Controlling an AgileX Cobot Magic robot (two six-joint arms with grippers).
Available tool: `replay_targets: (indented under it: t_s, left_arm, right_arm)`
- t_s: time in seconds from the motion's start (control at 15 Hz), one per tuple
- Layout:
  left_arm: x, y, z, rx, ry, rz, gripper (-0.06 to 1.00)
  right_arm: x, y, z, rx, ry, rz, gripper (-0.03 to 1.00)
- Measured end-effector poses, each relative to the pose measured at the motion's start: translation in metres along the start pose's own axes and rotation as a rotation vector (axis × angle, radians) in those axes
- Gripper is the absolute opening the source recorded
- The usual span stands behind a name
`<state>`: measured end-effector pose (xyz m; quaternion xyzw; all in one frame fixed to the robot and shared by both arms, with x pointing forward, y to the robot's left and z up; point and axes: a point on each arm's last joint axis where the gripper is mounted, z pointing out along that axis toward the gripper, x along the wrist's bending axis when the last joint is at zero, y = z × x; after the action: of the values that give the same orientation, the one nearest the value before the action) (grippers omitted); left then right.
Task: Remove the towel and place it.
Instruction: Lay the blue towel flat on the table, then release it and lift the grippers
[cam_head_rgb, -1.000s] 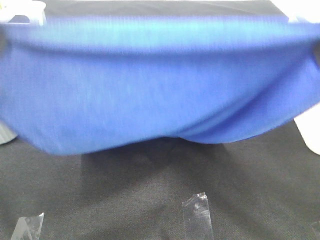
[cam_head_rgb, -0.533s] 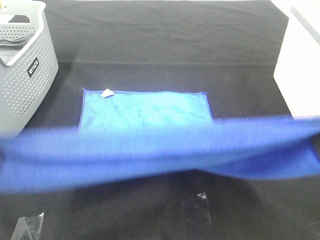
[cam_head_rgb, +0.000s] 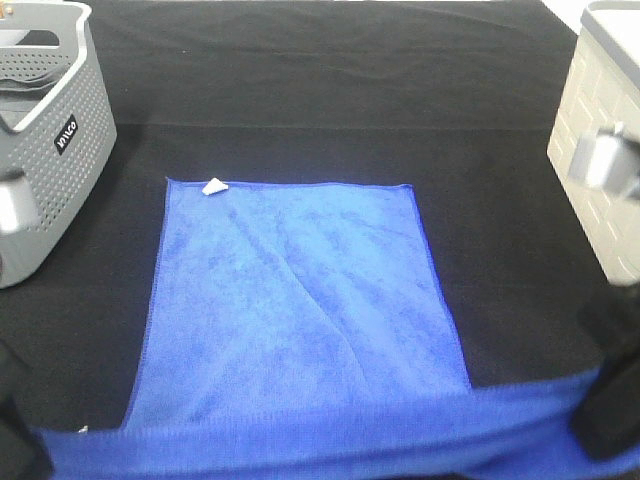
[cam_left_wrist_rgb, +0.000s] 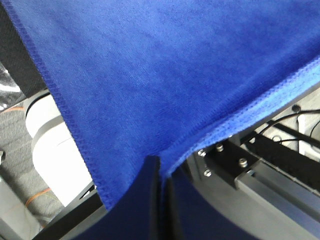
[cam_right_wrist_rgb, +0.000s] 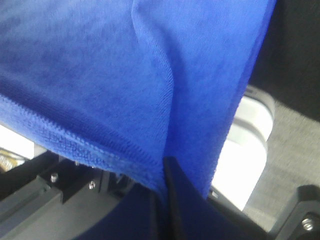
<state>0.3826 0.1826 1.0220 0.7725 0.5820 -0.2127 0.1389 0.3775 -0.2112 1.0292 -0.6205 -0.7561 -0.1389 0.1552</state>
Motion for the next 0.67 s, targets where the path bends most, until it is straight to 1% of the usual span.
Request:
replay_targets:
  t_s: [0.13, 0.33, 0.47, 0.67]
  left_arm:
    - [0.002, -0.006, 0.013, 0.065, -0.001, -0.001, 0.0]
    - [-0.007, -0.017, 0.033, 0.176, 0.005, 0.049, 0.0]
    - [-0.005, -0.011, 0.05, 0.263, 0.015, 0.044, 0.0]
    - [0.002, -0.002, 0.069, 0.349, 0.019, 0.055, 0.0]
  right_arm:
    - [-0.004, -0.009, 0.013, 0.057, 0.029, 0.035, 0.03]
    - [-0.01, -0.018, 0.025, 0.107, 0.027, 0.044, 0.03]
    - [-0.012, -0.019, 0.026, 0.116, 0.014, 0.042, 0.03]
    - [-0.015, -0.013, 0.034, 0.167, 0.001, 0.052, 0.03]
